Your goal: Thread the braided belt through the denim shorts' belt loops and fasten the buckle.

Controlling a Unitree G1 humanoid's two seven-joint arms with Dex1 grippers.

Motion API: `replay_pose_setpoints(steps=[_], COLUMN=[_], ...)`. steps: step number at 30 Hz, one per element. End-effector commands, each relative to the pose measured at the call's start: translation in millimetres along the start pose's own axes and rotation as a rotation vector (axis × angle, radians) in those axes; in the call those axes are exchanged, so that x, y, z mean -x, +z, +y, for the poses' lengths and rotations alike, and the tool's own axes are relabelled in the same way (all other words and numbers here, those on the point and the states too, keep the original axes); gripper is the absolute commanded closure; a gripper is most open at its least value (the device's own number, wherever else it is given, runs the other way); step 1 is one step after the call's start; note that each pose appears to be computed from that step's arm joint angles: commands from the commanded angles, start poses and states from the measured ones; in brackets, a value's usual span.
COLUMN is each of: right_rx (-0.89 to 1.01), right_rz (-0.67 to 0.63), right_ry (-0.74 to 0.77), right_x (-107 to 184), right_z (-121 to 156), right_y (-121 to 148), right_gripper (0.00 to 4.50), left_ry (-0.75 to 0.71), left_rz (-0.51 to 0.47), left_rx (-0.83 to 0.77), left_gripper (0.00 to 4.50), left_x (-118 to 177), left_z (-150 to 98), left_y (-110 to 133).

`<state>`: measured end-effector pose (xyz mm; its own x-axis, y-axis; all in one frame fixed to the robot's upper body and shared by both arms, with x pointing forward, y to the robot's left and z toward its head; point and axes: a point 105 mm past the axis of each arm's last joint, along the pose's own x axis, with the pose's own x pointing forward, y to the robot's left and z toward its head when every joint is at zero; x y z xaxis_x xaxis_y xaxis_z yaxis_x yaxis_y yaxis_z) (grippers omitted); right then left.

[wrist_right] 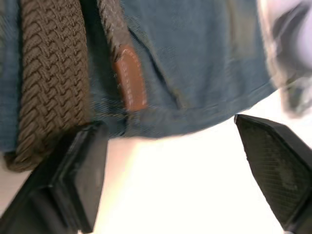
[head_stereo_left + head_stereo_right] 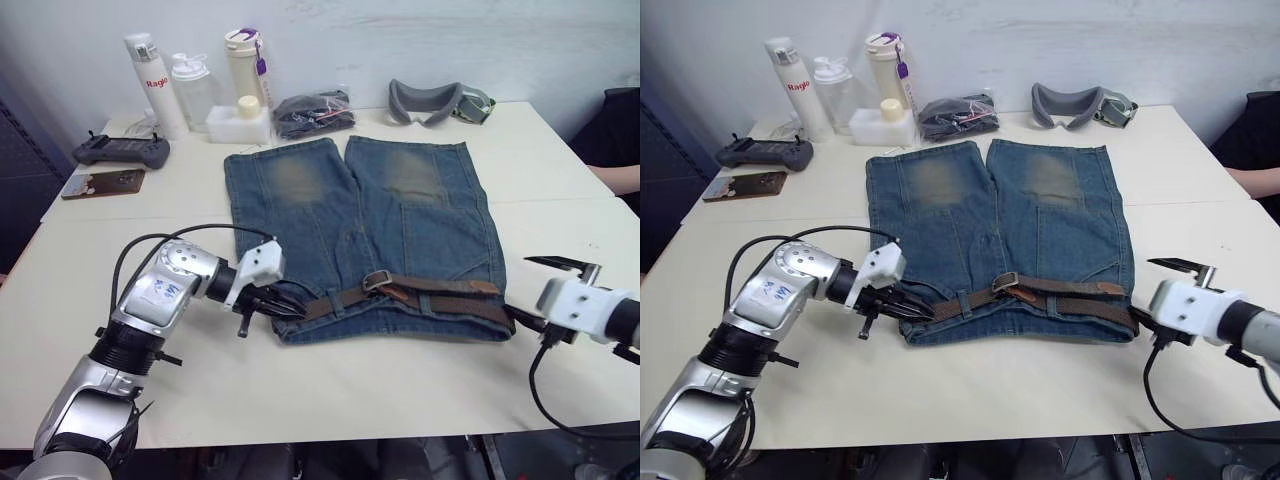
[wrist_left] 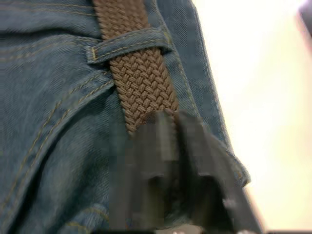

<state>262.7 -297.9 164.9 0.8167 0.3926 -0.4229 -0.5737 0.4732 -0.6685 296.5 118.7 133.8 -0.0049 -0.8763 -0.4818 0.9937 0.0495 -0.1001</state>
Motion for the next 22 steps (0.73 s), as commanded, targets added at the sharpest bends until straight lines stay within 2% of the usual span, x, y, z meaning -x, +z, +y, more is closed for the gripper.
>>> replay_pose_setpoints(steps=[1, 5, 7, 11, 13, 15, 17, 22], right_rx=[-0.227, -0.475, -0.570, -0.621, -0.660, -0.683, -0.666, -0.664], right_rz=[-0.038, -0.128, -0.180, -0.257, -0.303, -0.376, -0.375, -0.364], right_ry=[0.012, 0.013, 0.039, 0.015, -0.023, 0.018, 0.018, 0.026], right_x=[19, 25, 26, 24, 21, 19, 15, 4], right_z=[-19, -29, -30, -33, -36, -31, -29, -21], right_y=[11, 20, 25, 31, 33, 39, 36, 33], right_gripper=[0.00, 0.00, 0.00, 0.00, 0.00, 0.00, 0.00, 0.00], left_ry=[0.051, 0.099, 0.192, 0.348, 0.383, 0.424, 0.477, 0.538], left_rz=[-0.134, -0.266, -0.329, -0.415, -0.402, -0.369, -0.340, -0.365], left_rx=[0.042, 0.109, 0.119, 0.097, 0.134, 0.123, 0.097, 0.086], left_gripper=[2.33, 0.45, 0.08, 0.08, 0.08, 0.08, 0.08, 0.08], left_x=[35, 60, 69, 85, 90, 91, 91, 92], left_z=[2, 1, 6, 12, 9, 6, 3, -2], left_y=[29, 42, 43, 36, 26, 16, 5, -5])
